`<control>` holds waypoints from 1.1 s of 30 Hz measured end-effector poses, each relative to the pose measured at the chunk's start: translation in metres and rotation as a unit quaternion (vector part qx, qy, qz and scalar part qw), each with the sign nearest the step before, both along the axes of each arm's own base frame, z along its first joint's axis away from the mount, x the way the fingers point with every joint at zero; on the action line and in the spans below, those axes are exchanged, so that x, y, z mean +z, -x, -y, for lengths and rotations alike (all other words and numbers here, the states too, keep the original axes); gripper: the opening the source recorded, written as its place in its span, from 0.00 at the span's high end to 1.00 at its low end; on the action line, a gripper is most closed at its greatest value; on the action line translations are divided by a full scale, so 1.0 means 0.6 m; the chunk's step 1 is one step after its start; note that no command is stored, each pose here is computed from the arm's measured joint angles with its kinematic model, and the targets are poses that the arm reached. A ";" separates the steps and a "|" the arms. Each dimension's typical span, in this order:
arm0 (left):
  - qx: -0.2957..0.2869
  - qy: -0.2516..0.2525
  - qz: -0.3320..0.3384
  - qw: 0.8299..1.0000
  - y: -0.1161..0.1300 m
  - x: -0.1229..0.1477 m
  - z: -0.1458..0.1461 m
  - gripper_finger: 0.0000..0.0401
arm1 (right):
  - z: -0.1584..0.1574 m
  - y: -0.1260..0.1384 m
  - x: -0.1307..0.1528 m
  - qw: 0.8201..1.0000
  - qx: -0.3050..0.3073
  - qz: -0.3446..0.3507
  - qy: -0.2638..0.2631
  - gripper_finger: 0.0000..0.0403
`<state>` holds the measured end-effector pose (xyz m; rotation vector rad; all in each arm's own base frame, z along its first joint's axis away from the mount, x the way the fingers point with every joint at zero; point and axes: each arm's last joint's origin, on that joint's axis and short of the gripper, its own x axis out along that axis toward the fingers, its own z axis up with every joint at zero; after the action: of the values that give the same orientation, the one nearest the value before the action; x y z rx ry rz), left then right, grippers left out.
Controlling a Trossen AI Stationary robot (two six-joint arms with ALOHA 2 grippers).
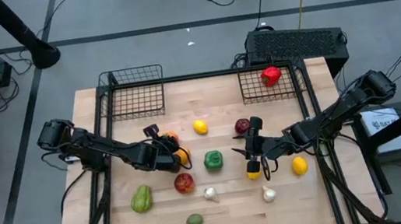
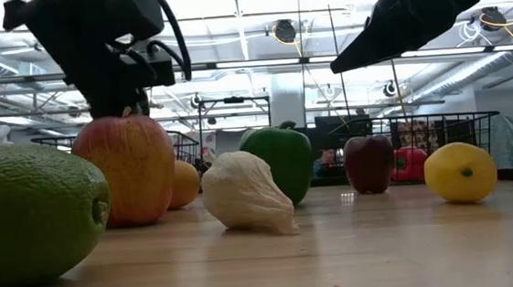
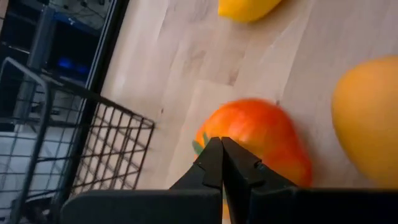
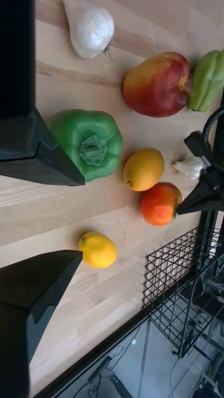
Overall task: Sort produce into baskets
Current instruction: Put the orange tomato in the left basket
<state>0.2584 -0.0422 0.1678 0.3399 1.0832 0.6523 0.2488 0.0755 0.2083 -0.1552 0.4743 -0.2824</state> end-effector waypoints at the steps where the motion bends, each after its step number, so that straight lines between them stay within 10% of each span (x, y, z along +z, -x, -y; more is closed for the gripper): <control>1: 0.000 -0.001 -0.004 1.000 -0.001 0.004 0.000 1.00 | 0.000 0.000 0.000 1.000 0.000 0.000 0.000 0.58; 19: -0.043 -0.008 -0.049 0.998 -0.032 0.116 0.013 1.00 | 0.000 0.000 0.000 1.000 0.000 -0.001 0.001 0.58; 33: -0.025 -0.079 -0.079 0.993 -0.046 0.246 -0.082 1.00 | 0.000 0.000 0.000 1.000 0.001 -0.002 0.001 0.58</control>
<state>0.2861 0.0072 0.3157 0.5629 1.1726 0.6764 0.2485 0.0757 0.2081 -0.1584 0.4770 -0.2809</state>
